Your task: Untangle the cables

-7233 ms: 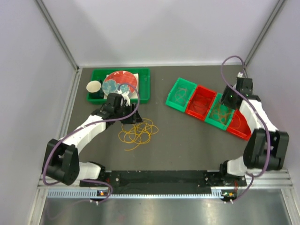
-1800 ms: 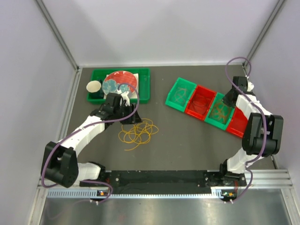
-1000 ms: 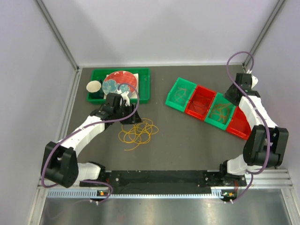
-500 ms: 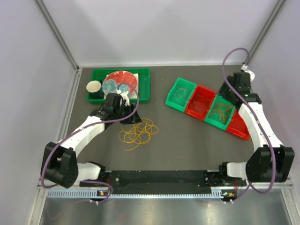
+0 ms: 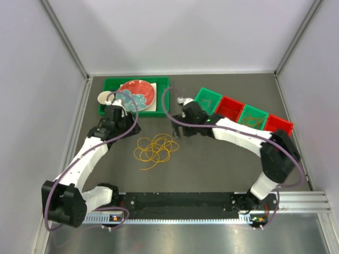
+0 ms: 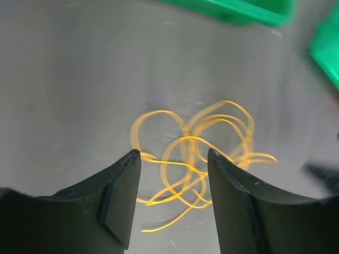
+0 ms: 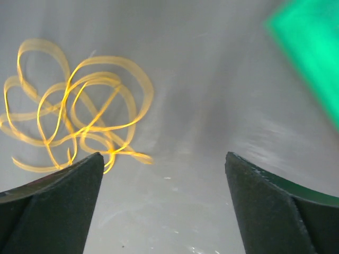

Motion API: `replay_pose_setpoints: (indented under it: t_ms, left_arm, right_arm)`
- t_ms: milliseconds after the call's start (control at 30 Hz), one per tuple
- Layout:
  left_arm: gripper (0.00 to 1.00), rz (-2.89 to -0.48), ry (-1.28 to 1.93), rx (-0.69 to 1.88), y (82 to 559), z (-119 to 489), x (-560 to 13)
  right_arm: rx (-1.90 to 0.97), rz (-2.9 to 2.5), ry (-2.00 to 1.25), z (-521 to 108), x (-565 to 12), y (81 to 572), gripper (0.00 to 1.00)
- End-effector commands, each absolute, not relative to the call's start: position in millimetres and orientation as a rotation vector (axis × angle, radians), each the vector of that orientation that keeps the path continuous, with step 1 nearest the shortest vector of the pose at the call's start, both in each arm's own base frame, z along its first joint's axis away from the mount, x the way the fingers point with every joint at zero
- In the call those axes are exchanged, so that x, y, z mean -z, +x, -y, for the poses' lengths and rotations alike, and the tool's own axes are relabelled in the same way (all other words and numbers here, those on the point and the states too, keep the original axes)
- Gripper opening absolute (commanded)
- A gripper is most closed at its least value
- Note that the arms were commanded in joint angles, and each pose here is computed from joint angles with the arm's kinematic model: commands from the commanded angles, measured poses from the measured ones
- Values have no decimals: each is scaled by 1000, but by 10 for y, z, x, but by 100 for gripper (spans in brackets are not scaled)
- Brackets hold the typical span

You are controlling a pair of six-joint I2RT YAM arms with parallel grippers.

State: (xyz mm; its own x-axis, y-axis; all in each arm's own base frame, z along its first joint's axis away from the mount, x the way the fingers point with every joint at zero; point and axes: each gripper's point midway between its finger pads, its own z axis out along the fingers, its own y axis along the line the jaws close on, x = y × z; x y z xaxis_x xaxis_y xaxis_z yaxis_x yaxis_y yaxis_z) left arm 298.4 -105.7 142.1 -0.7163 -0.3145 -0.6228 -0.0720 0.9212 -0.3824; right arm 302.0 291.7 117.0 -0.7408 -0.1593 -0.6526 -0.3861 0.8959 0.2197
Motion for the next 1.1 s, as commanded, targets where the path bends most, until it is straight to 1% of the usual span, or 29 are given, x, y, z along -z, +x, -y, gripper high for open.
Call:
replay_pose_setpoints:
  t_ms: [0, 33, 133, 200, 267, 300, 367, 667, 833, 867, 900, 933, 967, 1067]
  left_arm:
    - [59, -2342, -500, 316, 2999, 624, -1497]
    - [59, -2336, -521, 310, 3009, 572, -1520]
    - [58, -2326, -581, 288, 3021, 411, -1528]
    - [58, -2324, -578, 321, 3019, 420, -1556]
    - [58, -2319, -569, 331, 3021, 423, -1582]
    - [57, -2315, -571, 329, 3025, 415, -1593]
    - [57, -2308, -582, 307, 3029, 362, -1617]
    - [56, -2290, -589, 294, 3034, 285, -1677]
    - [56, -2293, -588, 291, 3029, 276, -1653]
    - [56, -2295, -584, 300, 3028, 290, -1654]
    - [56, -2297, -579, 312, 3022, 309, -1654]
    - [56, -2299, -579, 311, 3019, 311, -1648]
    - [56, -2296, -580, 306, 3015, 303, -1650]
    - [56, -2300, -591, 287, 3007, 276, -1633]
  right_arm:
    - [-492, -2299, -636, -3463, -1221, 2992, 99]
    - [-484, -2268, -722, -3584, -1209, 2910, 99]
    - [-507, -2246, -827, -3797, -1066, 2804, 99]
    - [-532, -2283, -834, -3882, -918, 2771, 99]
    - [-592, -2305, -839, -4007, -889, 2738, 99]
    - [-612, -2342, -836, -4053, -767, 2711, 99]
    - [-644, -2345, -832, -4175, -769, 2695, 99]
    - [-593, -2386, -884, -4576, -462, 2473, 99]
    - [-362, -2357, -865, -4618, -330, 2460, 99]
    - [-268, -2386, -869, -4519, -185, 2449, 99]
    - [-173, -2352, -836, -4460, -206, 2550, 99]
    - [-124, -2335, -842, -4440, -180, 2528, 98]
    - [-88, -2330, -838, -4395, -157, 2539, 97]
    - [-61, -2330, -809, -4305, -90, 2535, 72]
